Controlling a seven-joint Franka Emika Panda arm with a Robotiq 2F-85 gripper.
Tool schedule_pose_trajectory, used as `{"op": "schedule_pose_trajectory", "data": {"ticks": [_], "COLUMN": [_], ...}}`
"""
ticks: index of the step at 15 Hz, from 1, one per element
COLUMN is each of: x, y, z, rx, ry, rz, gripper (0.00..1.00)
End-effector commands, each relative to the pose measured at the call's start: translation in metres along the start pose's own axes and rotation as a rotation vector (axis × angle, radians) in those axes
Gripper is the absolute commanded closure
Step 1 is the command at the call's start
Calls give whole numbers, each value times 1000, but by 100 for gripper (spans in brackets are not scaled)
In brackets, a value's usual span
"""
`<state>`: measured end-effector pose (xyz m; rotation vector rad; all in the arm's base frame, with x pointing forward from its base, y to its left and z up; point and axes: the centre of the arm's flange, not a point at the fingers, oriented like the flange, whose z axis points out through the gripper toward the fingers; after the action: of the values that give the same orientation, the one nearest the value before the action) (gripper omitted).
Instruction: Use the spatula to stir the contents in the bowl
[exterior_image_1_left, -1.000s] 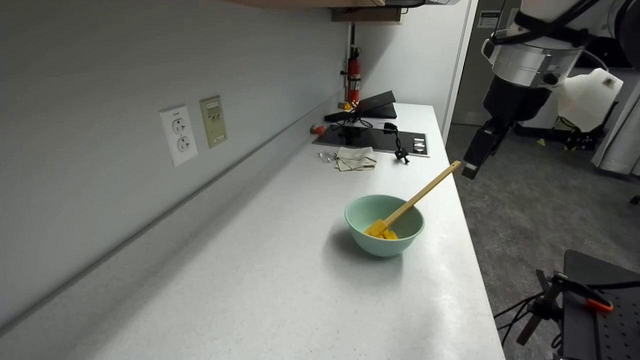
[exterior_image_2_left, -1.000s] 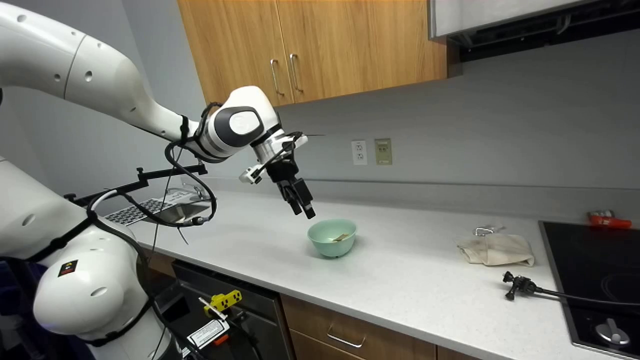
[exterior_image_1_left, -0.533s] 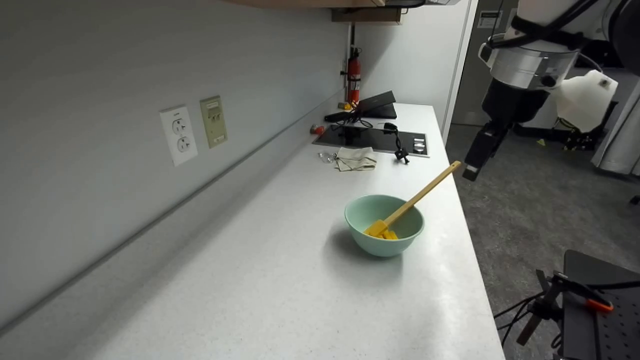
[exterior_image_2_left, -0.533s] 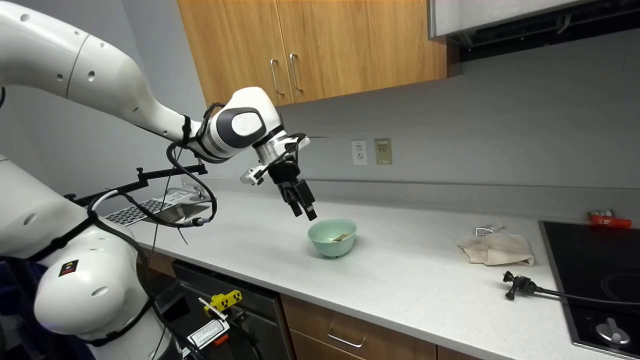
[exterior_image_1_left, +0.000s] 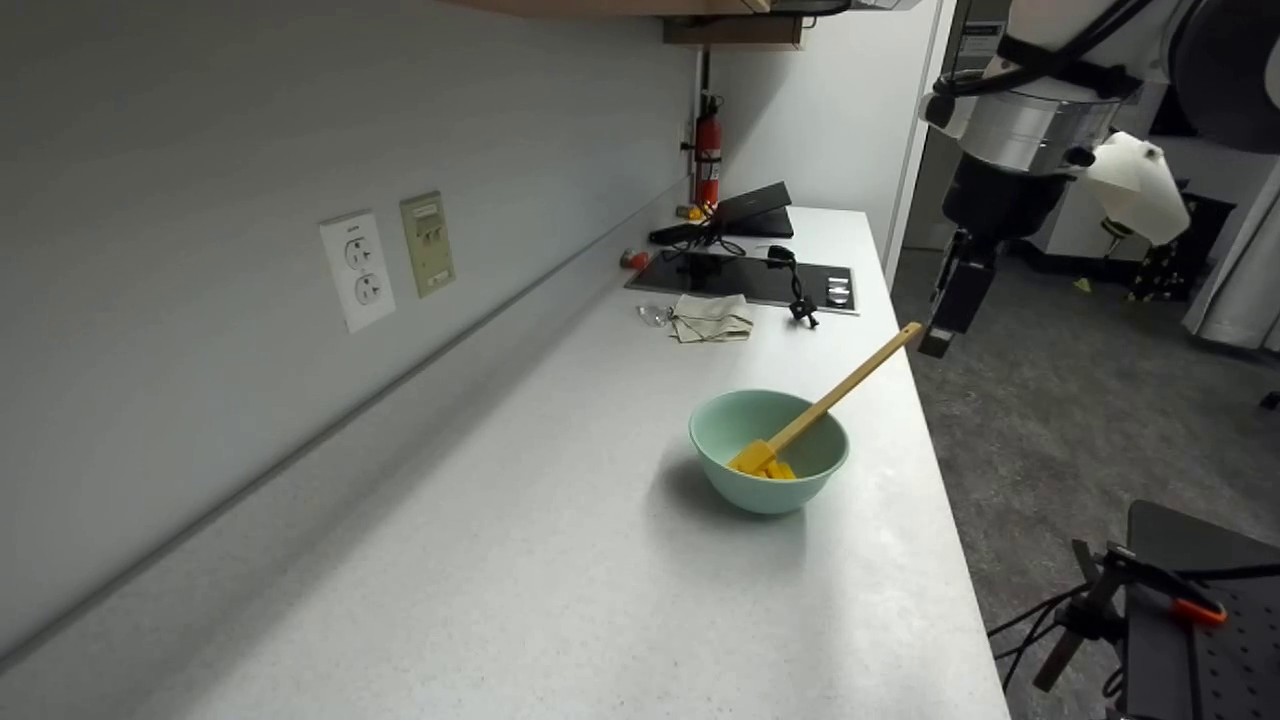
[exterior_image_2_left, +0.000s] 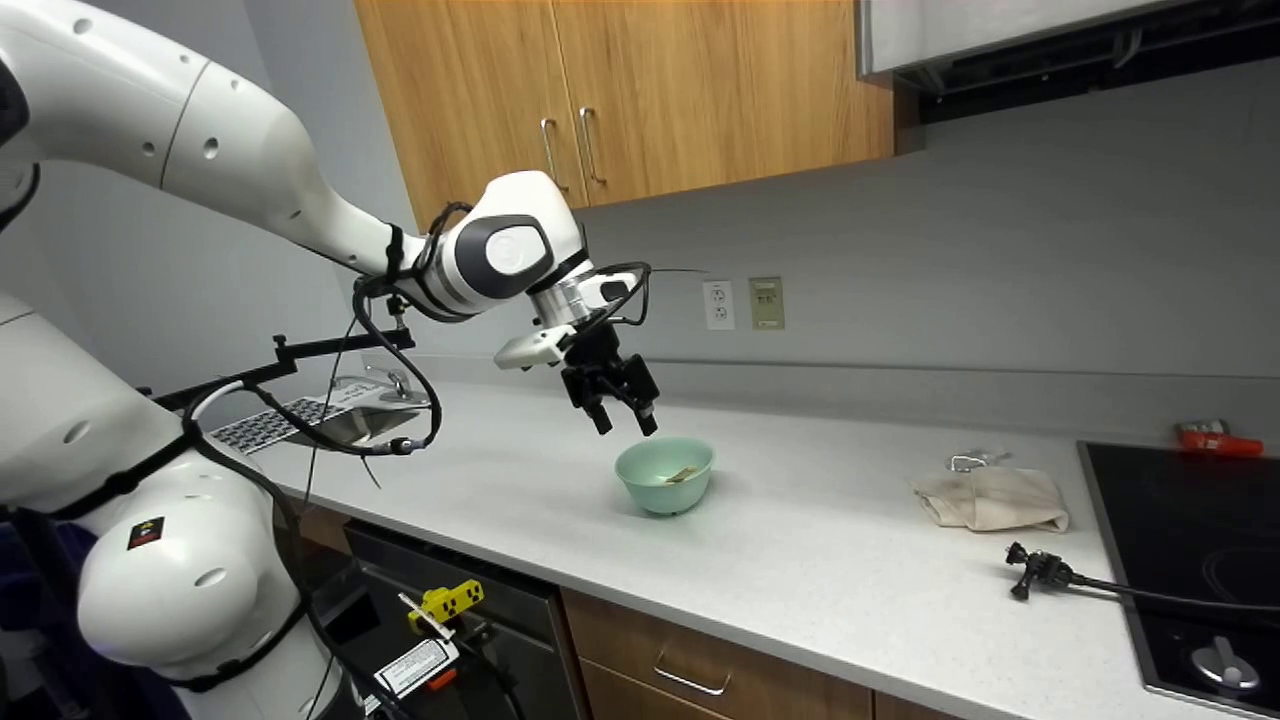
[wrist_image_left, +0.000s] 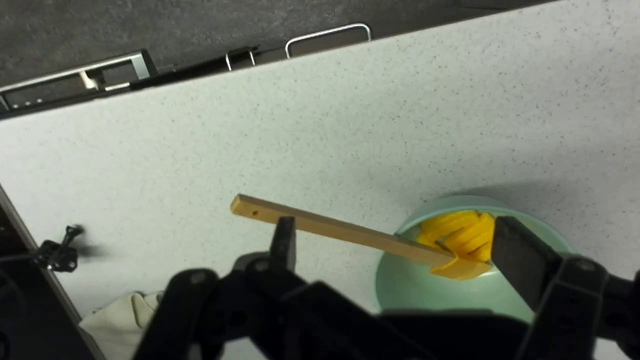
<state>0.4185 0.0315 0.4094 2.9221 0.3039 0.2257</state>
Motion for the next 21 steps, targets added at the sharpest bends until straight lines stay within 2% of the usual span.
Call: {"op": "schedule_pose_trajectory", "data": {"ticks": [1,4,7,8,10,15,21], "x": [21,30,36,23,27,30,49], "y": [13,21,31,20,25,24,6], "z": [5,12,18,19,23,24,33], "rx": [32,64,148,92,122,127,17], "ry": [18,2,-18,-4,-3,-2,38], "rz": [-196,-351,-479,-399,-443,-458,-642], "gripper": [0,0,0,0,0,0,0]}}
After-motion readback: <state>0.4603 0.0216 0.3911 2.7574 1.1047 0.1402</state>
